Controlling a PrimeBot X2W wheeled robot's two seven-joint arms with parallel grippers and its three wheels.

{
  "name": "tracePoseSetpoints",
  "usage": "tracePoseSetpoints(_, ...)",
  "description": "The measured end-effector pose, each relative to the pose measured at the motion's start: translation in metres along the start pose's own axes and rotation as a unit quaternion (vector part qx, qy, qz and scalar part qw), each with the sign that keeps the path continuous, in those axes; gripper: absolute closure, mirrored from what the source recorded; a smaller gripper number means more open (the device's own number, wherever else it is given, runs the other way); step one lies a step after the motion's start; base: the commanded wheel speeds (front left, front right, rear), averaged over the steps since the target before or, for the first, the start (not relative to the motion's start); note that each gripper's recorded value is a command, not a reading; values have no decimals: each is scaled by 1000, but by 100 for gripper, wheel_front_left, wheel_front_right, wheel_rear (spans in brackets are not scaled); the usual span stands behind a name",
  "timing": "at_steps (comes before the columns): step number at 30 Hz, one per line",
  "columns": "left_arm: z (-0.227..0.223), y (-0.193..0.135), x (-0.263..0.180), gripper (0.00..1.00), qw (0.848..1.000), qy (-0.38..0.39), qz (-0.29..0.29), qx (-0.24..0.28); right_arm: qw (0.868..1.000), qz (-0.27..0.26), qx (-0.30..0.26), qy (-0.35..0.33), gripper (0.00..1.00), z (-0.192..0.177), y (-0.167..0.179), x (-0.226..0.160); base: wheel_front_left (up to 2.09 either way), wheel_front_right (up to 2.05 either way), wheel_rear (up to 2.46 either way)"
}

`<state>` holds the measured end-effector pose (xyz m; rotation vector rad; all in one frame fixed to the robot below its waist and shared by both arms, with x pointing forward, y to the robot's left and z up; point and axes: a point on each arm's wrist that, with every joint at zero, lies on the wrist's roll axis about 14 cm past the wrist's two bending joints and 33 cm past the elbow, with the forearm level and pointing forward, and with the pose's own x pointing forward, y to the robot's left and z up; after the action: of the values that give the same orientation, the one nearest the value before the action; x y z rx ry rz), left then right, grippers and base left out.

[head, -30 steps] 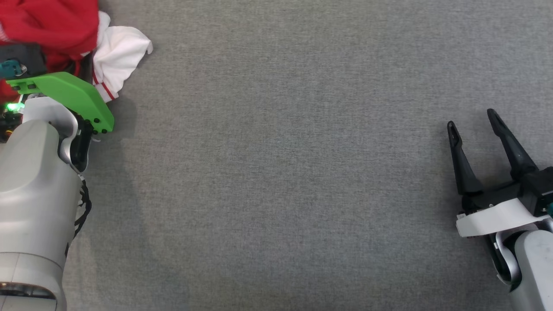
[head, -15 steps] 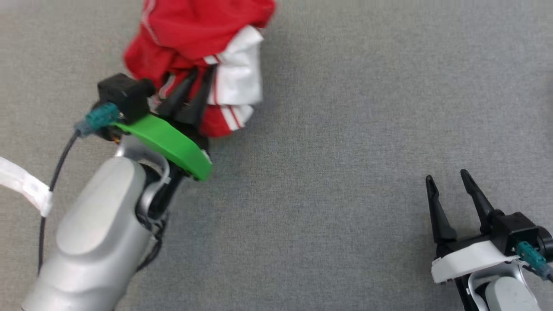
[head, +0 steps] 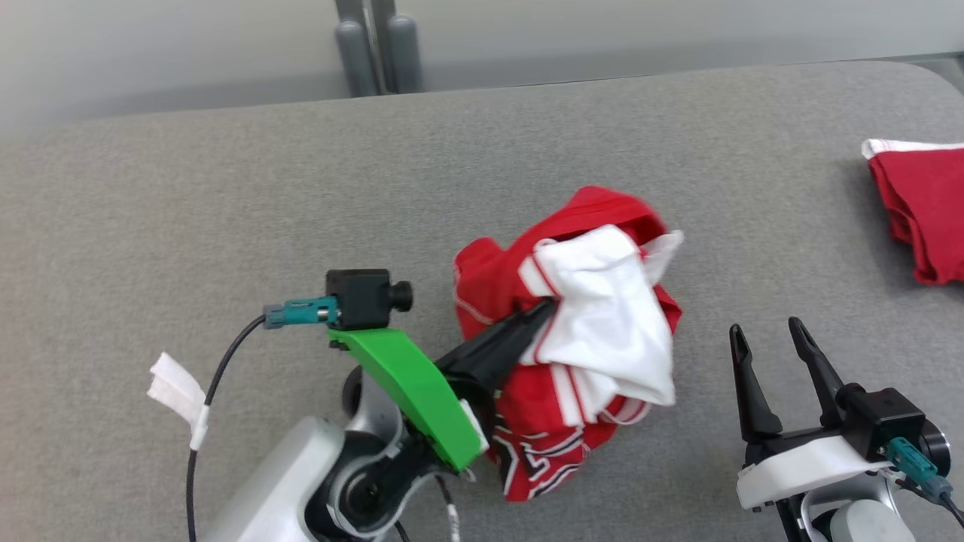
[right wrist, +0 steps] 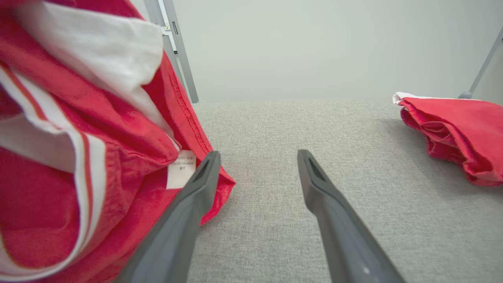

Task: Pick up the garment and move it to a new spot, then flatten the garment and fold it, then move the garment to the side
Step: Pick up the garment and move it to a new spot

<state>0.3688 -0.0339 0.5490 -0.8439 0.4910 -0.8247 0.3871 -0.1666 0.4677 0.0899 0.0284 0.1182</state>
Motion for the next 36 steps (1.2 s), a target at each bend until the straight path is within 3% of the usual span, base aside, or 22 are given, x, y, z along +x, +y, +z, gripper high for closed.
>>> tracePoseSetpoints(4,-22,84,1,100,990,42,123,-46,1000,-28,2,6,0,-2,-14,-15,0,0,0)
tracePoseSetpoints(7,-26,138,-3,98,977,39,205,-42,999,-49,3,8,0,-2,-24,-26,0,0,0)
tracePoseSetpoints(9,-13,167,-7,56,967,13,254,1,998,-66,2,9,0,-3,-33,-35,0,0,0)
tracePoseSetpoints(10,-12,174,-7,0,964,5,265,14,997,-74,2,11,0,-3,-37,-40,0,0,0)
tracePoseSetpoints(12,-11,177,-4,0,964,-10,263,37,996,-91,2,12,0,-3,-46,-48,0,0,0)
tracePoseSetpoints(14,-6,171,-2,0,962,-27,252,101,994,-104,1,14,0,-4,-52,-57,0,0,0)
tracePoseSetpoints(16,9,162,-4,0,953,-65,237,178,993,-115,0,19,0,-7,-57,-67,0,0,0)
tracePoseSetpoints(19,27,149,-15,0,935,-109,240,239,993,-120,-4,19,0,-6,-59,-76,0,0,0)
tracePoseSetpoints(21,28,144,-30,0,930,-132,254,232,993,-121,-7,12,0,-2,-61,-80,0,0,0)
tracePoseSetpoints(26,43,138,-103,0,877,-193,322,302,995,-93,-23,-11,0,13,-50,-79,0,0,0)
tracePoseSetpoints(30,36,133,-162,0,848,-226,365,311,997,-61,-34,-27,0,23,-35,-70,0,0,0)
tracePoseSetpoints(36,8,135,-227,0,830,-238,408,296,998,-35,-35,-42,0,31,-21,-64,0,0,0)
